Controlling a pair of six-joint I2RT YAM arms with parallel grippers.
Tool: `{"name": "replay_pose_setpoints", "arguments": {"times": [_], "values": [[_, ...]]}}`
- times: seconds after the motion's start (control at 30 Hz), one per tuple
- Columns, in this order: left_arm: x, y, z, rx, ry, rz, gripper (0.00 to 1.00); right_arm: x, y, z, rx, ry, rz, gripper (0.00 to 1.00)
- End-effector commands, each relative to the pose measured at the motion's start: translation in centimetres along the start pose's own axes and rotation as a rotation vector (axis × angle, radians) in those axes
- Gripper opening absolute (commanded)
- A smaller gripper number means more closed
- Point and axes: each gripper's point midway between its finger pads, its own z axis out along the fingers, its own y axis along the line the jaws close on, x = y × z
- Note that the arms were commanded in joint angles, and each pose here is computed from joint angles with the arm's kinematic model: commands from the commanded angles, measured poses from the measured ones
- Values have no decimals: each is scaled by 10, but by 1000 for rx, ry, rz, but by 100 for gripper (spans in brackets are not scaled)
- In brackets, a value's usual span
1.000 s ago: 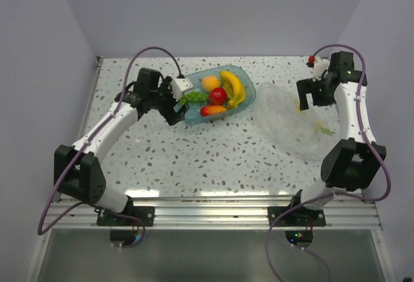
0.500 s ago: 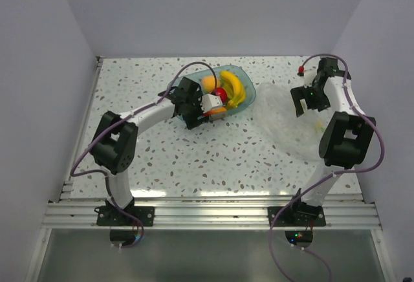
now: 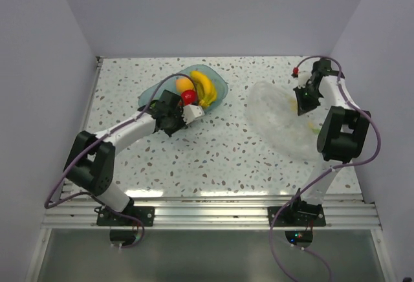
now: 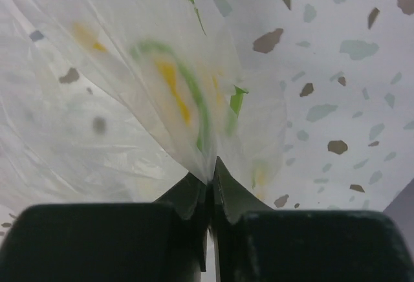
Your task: Place the fake fruits into the plastic bag and tie a complex knot
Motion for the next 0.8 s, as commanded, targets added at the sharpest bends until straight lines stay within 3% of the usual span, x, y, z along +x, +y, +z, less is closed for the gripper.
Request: {"name": "replay_pose_setpoints", "arguments": {"times": [0.0,0.1,0.17,0.23,0.27,0.37,0.53,0.7,0.77], "values": [[21,-4,-24,2,7,-192,0,-17,37,-25,-113,-78,-8,0],[37,-13,-42,19,8,-229,0,-14,66,-35,-215,-88,8,0],[48,-26,-49,52,23,-190,7,-8,85,-37,-268,-80,30,0],[52,-31,-60,56,16,-151,31,-4,104,-41,-316,-82,54,0],[50,-31,-68,50,-1,-138,53,-3,109,-42,-325,-88,62,0],[31,-21,-88,21,-89,-144,79,1,126,-46,-372,-101,108,0],[-27,16,-127,-69,-298,-256,84,8,136,-43,-367,-119,215,0],[-71,43,-123,-89,-436,-368,82,7,131,-44,-321,-157,281,0],[-78,48,-108,-76,-440,-422,80,11,133,-42,-321,-151,293,0]]}}
